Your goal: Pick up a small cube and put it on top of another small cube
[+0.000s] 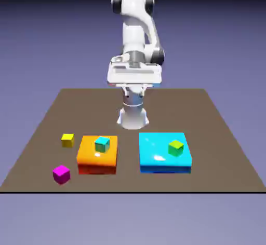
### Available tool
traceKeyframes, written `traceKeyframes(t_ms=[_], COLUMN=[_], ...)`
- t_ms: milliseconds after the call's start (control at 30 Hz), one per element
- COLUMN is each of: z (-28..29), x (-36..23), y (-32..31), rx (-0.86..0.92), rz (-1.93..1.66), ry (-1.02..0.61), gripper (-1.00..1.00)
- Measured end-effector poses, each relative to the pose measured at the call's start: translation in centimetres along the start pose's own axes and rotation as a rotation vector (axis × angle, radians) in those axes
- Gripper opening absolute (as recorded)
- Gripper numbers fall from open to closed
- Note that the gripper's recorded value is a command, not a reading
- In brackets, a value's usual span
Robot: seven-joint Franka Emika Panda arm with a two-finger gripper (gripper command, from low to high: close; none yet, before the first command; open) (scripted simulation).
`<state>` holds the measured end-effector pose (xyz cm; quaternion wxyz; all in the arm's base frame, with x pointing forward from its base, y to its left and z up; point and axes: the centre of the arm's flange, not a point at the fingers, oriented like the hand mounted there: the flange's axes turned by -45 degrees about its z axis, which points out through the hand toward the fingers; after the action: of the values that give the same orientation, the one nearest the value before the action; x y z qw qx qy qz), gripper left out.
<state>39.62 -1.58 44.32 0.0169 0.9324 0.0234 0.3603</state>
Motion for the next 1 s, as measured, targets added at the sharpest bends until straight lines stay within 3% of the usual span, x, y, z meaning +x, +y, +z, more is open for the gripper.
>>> traceKeyframes(t_ms=[333,633,867,900,1000], z=[9.5,9.8,13.2,13.8,13.1], x=[-11.2,-28.6,-33.9,-34.8,-33.8], y=[17.1,29.7,29.8,29.7,29.8], rx=[-0.069,0.029,0.034,0.035,0.034], rz=[0.002,0.067,0.070,0.071,0.070], ry=[-0.518,-0.984,-0.999,-0.999,-0.999], gripper=[0.00,0.00,0.00,-1.00,-1.00])
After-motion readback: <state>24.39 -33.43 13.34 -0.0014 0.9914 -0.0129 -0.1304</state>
